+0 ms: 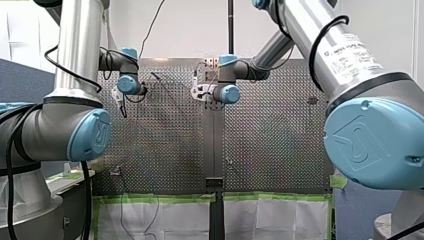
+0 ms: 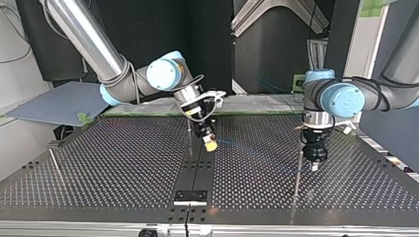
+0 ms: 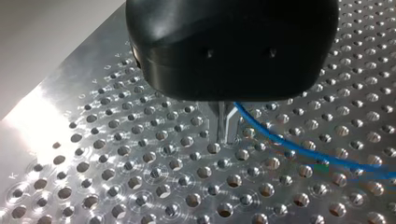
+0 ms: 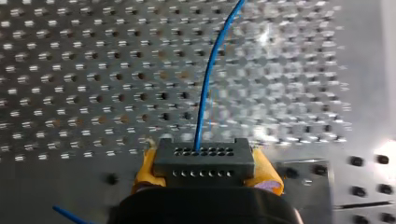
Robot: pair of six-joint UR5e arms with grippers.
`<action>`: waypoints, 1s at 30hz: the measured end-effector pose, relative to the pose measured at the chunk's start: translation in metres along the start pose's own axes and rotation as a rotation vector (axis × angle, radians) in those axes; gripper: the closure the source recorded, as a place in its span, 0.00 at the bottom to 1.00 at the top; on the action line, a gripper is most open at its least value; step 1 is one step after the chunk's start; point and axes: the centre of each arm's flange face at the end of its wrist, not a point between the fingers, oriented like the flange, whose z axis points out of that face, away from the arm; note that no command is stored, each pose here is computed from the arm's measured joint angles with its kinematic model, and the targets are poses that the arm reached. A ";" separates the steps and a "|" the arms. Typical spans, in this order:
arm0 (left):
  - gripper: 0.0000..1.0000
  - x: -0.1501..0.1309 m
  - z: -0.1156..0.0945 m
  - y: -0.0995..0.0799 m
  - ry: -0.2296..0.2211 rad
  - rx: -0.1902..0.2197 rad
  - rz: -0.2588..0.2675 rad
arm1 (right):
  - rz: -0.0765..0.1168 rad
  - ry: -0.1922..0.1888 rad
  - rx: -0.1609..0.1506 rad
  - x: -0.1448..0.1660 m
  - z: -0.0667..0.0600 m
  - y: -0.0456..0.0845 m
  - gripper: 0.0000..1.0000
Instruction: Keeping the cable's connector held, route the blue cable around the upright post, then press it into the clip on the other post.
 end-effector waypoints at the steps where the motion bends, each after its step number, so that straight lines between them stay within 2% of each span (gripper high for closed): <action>1: 0.69 0.000 0.000 0.000 -0.001 -0.001 -0.002 | -0.001 -0.009 0.000 -0.006 0.000 0.000 1.00; 2: 0.62 0.000 0.000 -0.001 -0.001 -0.001 -0.006 | -0.001 -0.017 -0.001 -0.012 0.000 0.000 1.00; 3: 0.62 0.000 0.000 -0.001 -0.002 -0.002 -0.011 | -0.002 -0.028 -0.002 -0.020 0.000 0.000 1.00; 4: 0.54 0.001 0.000 -0.001 -0.002 -0.003 -0.015 | -0.003 -0.036 -0.003 -0.026 0.001 0.001 1.00; 5: 0.50 0.001 0.000 -0.001 -0.003 -0.006 -0.020 | -0.004 -0.045 -0.003 -0.032 0.001 0.001 1.00; 6: 0.50 0.001 -0.001 -0.001 -0.004 -0.009 -0.023 | -0.004 -0.056 -0.004 -0.041 0.000 0.001 1.00; 8: 0.41 0.002 -0.001 -0.001 -0.005 -0.021 -0.027 | -0.004 -0.072 -0.006 -0.053 0.000 0.002 1.00; 10: 0.37 0.004 0.000 0.000 -0.002 -0.030 -0.029 | -0.004 -0.091 -0.008 -0.067 0.000 0.004 1.00; 11: 0.31 0.007 0.000 0.001 0.004 -0.035 -0.029 | -0.003 -0.099 -0.009 -0.073 0.000 0.004 1.00; 12: 0.31 0.009 0.000 0.002 0.009 -0.038 -0.030 | -0.002 -0.109 -0.009 -0.080 -0.001 0.005 1.00; 13: 0.26 0.012 0.001 0.002 0.014 -0.040 -0.030 | -0.002 -0.117 -0.009 -0.086 -0.001 0.005 1.00; 14: 0.14 0.016 0.001 0.003 0.023 -0.041 -0.029 | -0.001 -0.125 -0.009 -0.092 -0.002 0.005 1.00; 15: 0.14 0.019 0.001 0.003 0.029 -0.042 -0.029 | 0.000 -0.137 -0.009 -0.101 -0.002 0.005 1.00; 17: 0.02 0.024 0.002 0.003 0.038 -0.043 -0.030 | 0.000 -0.154 -0.010 -0.113 -0.004 0.005 1.00; 22: 0.06 0.032 0.002 0.005 0.053 -0.053 -0.029 | -0.005 -0.187 -0.011 -0.134 -0.009 0.005 1.00; 30: 0.06 0.064 0.004 0.008 0.131 -0.042 -0.028 | -0.014 -0.241 -0.016 -0.168 -0.019 0.005 1.00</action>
